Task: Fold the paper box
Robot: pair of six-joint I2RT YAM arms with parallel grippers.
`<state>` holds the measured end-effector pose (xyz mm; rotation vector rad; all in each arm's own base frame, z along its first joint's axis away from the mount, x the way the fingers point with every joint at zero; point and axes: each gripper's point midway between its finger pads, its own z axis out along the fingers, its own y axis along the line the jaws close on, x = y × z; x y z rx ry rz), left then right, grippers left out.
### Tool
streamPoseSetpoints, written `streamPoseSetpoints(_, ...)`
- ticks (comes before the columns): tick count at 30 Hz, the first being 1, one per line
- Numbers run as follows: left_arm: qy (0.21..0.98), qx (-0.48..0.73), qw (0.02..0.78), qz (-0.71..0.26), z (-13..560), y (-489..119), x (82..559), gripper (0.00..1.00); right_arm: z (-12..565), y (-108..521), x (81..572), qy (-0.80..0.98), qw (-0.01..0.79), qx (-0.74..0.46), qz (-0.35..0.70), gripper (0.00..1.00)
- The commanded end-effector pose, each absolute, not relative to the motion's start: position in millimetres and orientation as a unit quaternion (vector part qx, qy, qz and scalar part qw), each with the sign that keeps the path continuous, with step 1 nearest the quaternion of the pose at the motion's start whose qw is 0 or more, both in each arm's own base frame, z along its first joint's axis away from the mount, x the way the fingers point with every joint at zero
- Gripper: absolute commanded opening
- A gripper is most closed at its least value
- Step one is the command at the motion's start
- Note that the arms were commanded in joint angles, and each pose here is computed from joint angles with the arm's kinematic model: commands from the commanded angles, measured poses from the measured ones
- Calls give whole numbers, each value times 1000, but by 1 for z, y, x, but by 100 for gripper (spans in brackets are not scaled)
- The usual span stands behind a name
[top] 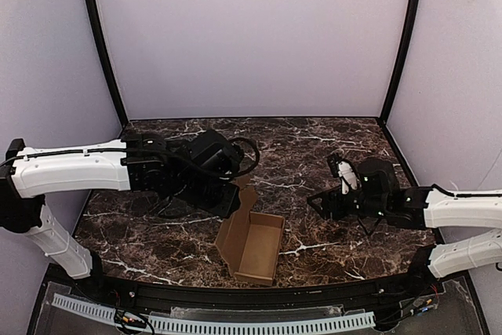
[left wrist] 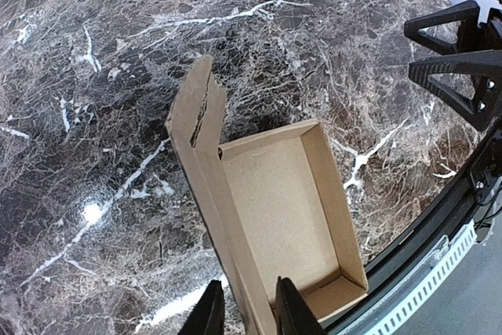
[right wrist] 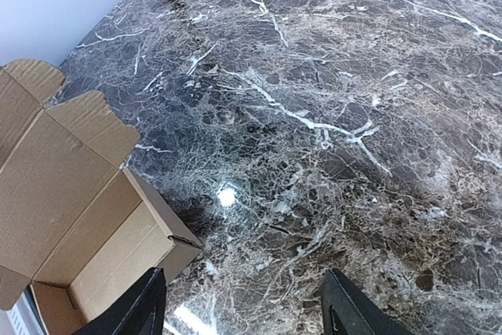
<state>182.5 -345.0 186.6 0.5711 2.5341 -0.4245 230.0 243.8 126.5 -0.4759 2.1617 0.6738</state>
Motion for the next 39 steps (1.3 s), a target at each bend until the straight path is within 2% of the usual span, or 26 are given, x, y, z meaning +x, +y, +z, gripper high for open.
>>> streamPoseSetpoints(1,937,212,245,-131,176,-340,182,21,129,239,232,855,408,-179,265,67)
streamPoseSetpoints(4,937,215,249,-118,176,-338,184,16,131,238,232,854,410,-179,265,67)
streamPoseSetpoints(7,936,219,252,-108,178,-338,187,4,132,237,232,855,411,-178,262,67)
streamPoseSetpoints(9,935,225,254,-102,180,-338,188,1,135,237,232,854,414,-178,262,67)
streamPoseSetpoints(13,925,258,265,-89,189,-345,194,1,144,235,234,849,425,-182,258,67)
streamPoseSetpoints(16,897,331,280,-80,196,-357,198,0,158,237,234,834,443,-202,257,67)
streamPoseSetpoints(24,798,507,322,-50,205,-382,205,0,182,250,224,784,472,-304,266,71)
streamPoseSetpoints(30,712,610,345,-20,190,-390,207,0,189,269,217,732,488,-384,282,74)
streamPoseSetpoints(39,632,701,330,-38,183,-403,200,1,181,294,194,661,468,-482,334,75)
